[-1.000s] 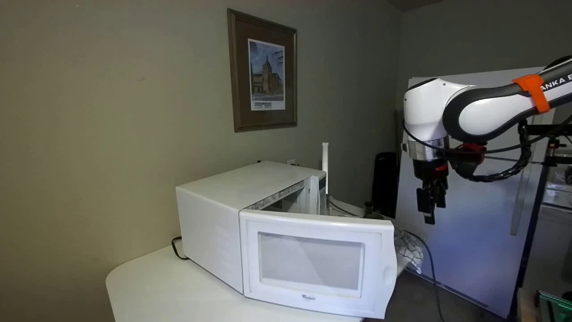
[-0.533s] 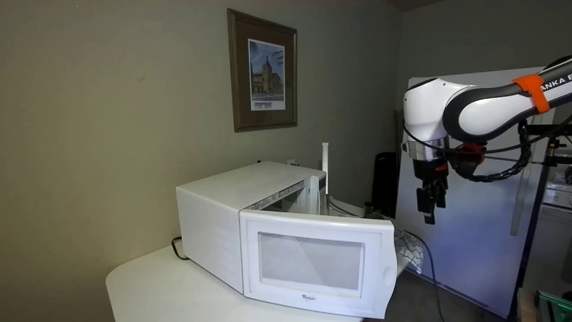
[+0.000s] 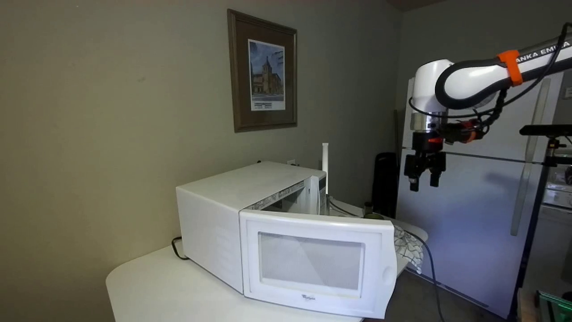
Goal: Put the black mug on top of the microwave.
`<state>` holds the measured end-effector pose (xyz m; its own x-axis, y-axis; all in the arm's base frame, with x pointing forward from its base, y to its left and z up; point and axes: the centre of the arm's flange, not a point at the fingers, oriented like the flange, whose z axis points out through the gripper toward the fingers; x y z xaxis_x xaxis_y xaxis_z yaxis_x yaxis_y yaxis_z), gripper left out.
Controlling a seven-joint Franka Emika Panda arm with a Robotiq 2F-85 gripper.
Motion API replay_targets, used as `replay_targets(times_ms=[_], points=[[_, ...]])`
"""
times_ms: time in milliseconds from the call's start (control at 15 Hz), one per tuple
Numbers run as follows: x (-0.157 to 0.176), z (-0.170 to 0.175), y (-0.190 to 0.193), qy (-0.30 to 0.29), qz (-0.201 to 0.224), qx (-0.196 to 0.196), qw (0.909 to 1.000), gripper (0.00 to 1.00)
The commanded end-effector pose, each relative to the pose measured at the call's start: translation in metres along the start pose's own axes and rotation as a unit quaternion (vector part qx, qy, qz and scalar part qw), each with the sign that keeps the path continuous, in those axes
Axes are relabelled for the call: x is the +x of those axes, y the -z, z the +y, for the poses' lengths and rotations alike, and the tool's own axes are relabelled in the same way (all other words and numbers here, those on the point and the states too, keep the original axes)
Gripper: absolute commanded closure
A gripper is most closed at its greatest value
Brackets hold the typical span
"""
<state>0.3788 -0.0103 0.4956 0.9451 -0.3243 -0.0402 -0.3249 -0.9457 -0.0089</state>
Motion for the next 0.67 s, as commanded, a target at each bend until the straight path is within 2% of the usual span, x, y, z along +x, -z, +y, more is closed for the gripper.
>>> replay_targets(times_ms=[0, 200, 267, 467, 533, 600], points=[[0.053, 0.026, 0.016, -0.082, 0.021, 0.055, 0.9949, 0.00], [0.093, 0.042, 0.000, -0.154, 0.056, 0.095, 0.9819, 0.00], [0.112, 0.051, -0.009, -0.179, 0.067, 0.102, 0.9761, 0.00], [0.141, 0.074, -0.043, -0.254, 0.099, 0.117, 0.9550, 0.00], [0.146, 0.081, -0.050, -0.280, 0.093, 0.120, 0.9480, 0.00], [0.144, 0.084, -0.055, -0.296, 0.068, 0.133, 0.9433, 0.00]])
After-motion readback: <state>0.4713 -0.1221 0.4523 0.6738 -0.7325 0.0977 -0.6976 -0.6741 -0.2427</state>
